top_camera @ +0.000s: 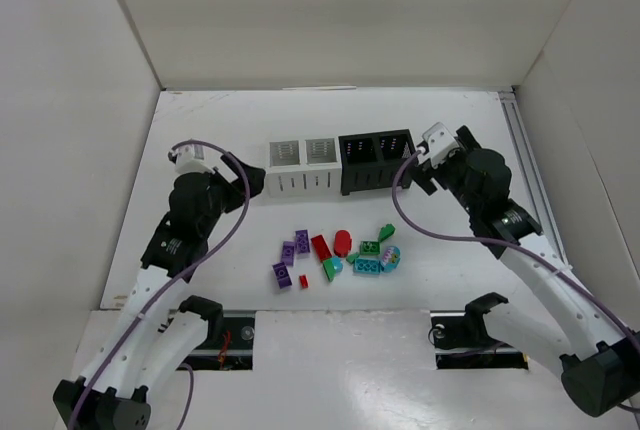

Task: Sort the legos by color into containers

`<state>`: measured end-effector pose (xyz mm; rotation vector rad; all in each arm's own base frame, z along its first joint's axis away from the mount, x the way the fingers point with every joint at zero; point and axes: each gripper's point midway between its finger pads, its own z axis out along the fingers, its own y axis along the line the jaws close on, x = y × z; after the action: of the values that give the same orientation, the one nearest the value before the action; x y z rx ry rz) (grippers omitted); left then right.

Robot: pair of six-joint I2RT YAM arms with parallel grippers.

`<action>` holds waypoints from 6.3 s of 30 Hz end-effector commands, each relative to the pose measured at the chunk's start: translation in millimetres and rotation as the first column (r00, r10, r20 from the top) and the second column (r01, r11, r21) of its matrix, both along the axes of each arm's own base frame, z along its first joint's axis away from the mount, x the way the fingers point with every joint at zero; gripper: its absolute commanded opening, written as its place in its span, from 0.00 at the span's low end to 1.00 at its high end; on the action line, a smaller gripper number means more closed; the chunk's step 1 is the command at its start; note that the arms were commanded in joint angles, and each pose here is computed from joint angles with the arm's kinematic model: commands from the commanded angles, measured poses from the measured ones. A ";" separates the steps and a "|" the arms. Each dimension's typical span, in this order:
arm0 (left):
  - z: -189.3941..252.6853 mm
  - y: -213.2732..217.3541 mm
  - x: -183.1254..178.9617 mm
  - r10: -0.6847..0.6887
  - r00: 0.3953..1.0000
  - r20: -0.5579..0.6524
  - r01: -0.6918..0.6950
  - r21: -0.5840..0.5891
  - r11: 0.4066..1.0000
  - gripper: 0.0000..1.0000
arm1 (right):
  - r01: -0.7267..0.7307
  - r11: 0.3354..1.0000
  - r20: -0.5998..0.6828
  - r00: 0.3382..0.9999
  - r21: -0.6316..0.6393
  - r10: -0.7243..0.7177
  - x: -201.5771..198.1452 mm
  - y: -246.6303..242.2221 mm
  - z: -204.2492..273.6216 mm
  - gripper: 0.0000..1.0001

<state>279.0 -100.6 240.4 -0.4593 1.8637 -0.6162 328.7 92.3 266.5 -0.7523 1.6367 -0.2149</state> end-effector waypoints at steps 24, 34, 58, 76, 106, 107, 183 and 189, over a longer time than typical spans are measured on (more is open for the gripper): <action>-179.7 -11.1 -127.2 0.032 0.688 -0.725 -0.147 -0.096 0.985 0.84 | 0.000 1.000 -0.173 0.985 0.002 0.000 -7.2 14.7 -57.9 1.00; -174.0 -50.9 -135.1 0.028 0.650 -0.759 0.006 0.042 0.999 0.81 | 0.000 1.000 -0.230 0.973 -0.026 -0.006 -2.3 17.1 -78.5 1.00; -205.2 -62.8 -158.2 0.084 0.601 -0.795 0.116 0.190 0.975 0.40 | 0.053 0.999 -0.223 0.973 -0.009 -0.053 -8.6 -0.4 -77.1 1.00; -42.5 -75.4 -12.4 0.095 0.935 -0.340 -0.006 0.255 0.967 0.21 | 0.044 0.999 -0.182 0.982 0.016 -0.041 -14.4 -1.2 -63.6 1.00; -20.3 -59.5 109.6 0.125 0.976 -0.178 -0.071 0.281 0.957 0.61 | -0.331 0.940 -0.238 0.922 -0.076 0.306 -45.6 119.2 -78.8 1.00; -20.3 -59.5 109.6 0.125 0.976 -0.178 -0.071 0.281 0.957 0.64 | -0.353 0.932 -0.234 0.916 -0.088 0.325 -48.9 126.9 -77.3 1.00; -71.6 2.1 -5.3 0.231 0.931 -0.282 -0.190 0.164 0.968 1.00 | -0.583 0.811 -0.496 0.692 0.045 0.525 -81.3 317.6 -176.5 0.66; -79.0 -4.2 -9.8 0.188 0.941 -0.283 -0.158 0.127 0.979 1.00 | -0.263 0.938 -0.534 0.772 0.226 0.345 -72.4 311.8 -170.5 0.75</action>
<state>271.5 -101.7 162.9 -0.6669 2.1069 -0.2982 243.7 394.5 59.1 -1.3350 1.9628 0.3459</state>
